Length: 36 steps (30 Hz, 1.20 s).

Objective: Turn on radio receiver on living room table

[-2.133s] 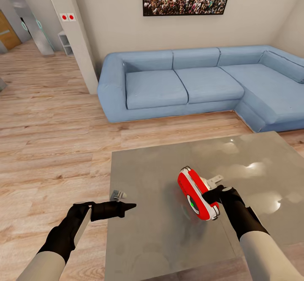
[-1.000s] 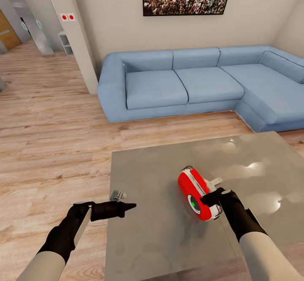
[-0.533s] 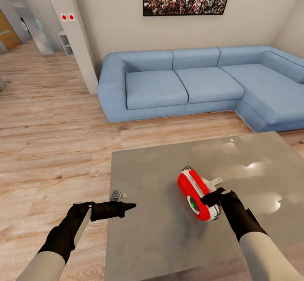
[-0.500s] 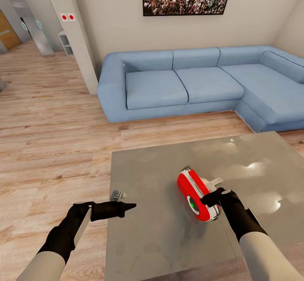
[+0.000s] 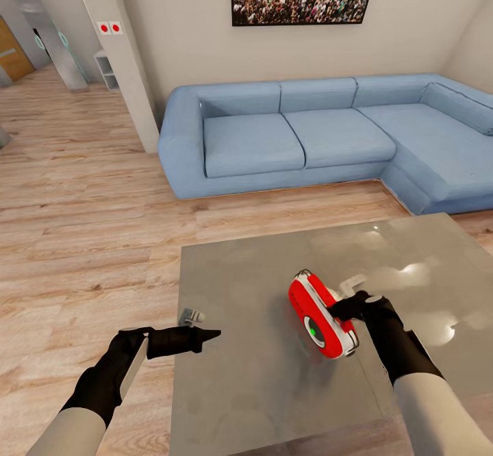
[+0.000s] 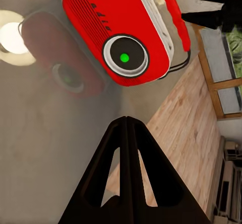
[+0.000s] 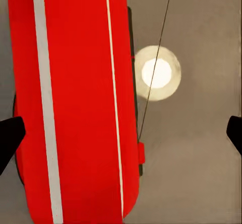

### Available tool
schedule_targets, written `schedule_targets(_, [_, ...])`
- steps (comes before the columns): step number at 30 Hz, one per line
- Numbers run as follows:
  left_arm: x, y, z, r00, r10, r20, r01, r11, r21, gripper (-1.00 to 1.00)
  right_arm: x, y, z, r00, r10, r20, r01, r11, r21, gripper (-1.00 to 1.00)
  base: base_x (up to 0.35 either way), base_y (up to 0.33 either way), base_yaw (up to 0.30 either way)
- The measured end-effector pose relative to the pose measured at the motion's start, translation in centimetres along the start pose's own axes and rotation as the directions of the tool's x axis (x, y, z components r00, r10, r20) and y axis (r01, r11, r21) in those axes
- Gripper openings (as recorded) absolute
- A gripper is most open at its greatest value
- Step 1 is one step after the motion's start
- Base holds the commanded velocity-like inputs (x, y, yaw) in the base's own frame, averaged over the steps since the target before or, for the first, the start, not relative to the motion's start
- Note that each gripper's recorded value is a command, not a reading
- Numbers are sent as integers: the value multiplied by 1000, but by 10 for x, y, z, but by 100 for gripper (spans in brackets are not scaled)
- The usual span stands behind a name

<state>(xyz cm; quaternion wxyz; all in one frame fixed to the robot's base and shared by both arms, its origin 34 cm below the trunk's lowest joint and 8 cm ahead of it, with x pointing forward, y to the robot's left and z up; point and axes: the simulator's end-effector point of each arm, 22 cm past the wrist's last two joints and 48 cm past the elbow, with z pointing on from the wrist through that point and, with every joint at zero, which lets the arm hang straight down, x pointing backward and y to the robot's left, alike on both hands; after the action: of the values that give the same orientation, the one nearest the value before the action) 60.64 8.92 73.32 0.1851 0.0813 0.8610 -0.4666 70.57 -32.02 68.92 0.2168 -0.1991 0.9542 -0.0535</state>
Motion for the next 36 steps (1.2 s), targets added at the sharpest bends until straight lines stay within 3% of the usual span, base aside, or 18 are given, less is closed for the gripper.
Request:
schedule_targets(7, [-1, -1, 0, 1000, 2, 1, -2, 1000, 0, -100, -62, -20, -59, 995, 58, 81, -56, 998, -33, 100, 0, 0, 0])
schedule_targets(12, [-1, -1, -1, 1000, -16, -10, 16, 1000, -1, -100, -71, -43, -84, 993, 73, 91, -72, 997, -14, 100, 0, 0, 0])
schedule_targets(36, [1, -1, -2, 999, -28, -22, 28, 1000, -3, -100, -72, -31, -87, 993, 76, 88, -69, 994, -81, 100, -1, 0, 0])
